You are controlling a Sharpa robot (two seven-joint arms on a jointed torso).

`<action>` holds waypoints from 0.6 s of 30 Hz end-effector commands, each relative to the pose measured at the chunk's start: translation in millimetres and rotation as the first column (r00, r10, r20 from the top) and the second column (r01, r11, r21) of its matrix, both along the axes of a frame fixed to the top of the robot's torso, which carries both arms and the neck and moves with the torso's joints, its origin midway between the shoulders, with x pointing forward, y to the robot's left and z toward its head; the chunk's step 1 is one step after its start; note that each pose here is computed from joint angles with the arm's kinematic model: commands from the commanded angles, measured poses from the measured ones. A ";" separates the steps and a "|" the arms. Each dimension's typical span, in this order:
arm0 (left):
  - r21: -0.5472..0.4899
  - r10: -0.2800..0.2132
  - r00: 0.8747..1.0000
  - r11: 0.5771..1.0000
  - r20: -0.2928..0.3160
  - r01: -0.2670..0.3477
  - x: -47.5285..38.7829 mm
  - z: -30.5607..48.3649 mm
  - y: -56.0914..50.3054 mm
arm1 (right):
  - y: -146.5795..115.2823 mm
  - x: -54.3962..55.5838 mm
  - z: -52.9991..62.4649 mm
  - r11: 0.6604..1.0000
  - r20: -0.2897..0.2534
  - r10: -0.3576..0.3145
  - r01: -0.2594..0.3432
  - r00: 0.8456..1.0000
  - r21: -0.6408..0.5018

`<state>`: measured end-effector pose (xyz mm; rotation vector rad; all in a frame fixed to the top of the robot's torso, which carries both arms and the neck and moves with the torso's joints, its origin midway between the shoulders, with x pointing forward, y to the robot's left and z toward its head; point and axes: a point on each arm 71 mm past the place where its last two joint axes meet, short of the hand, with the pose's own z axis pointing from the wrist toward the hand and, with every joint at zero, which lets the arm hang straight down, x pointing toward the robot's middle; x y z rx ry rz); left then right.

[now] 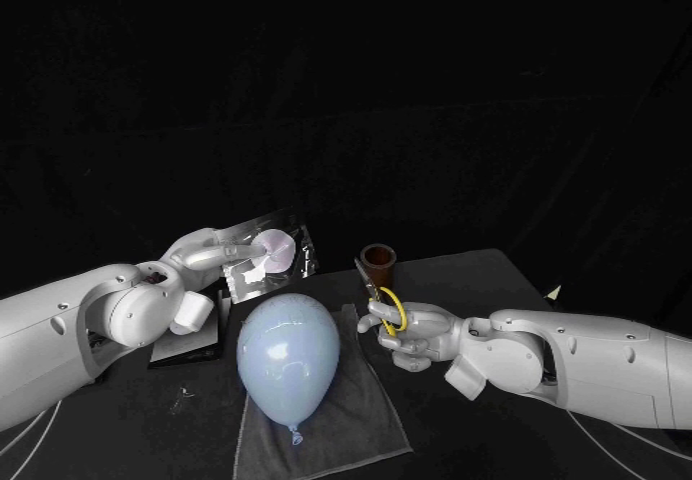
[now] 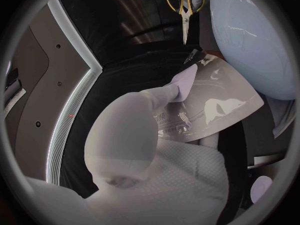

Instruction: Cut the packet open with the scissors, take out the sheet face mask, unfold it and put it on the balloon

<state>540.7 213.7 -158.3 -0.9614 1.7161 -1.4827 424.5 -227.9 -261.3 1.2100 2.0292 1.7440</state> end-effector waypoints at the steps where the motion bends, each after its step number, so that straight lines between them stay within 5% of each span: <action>1: -0.010 -0.002 1.000 1.000 0.007 0.002 0.2 1.9 -0.6 | 1.8 -0.5 2.3 0.999 0.002 0.013 -0.013 1.000 0.029; 18: -0.010 -0.002 1.000 1.000 0.008 0.002 0.2 1.9 -0.6 | -1.0 4.6 2.7 0.999 0.040 -0.051 0.051 0.998 0.014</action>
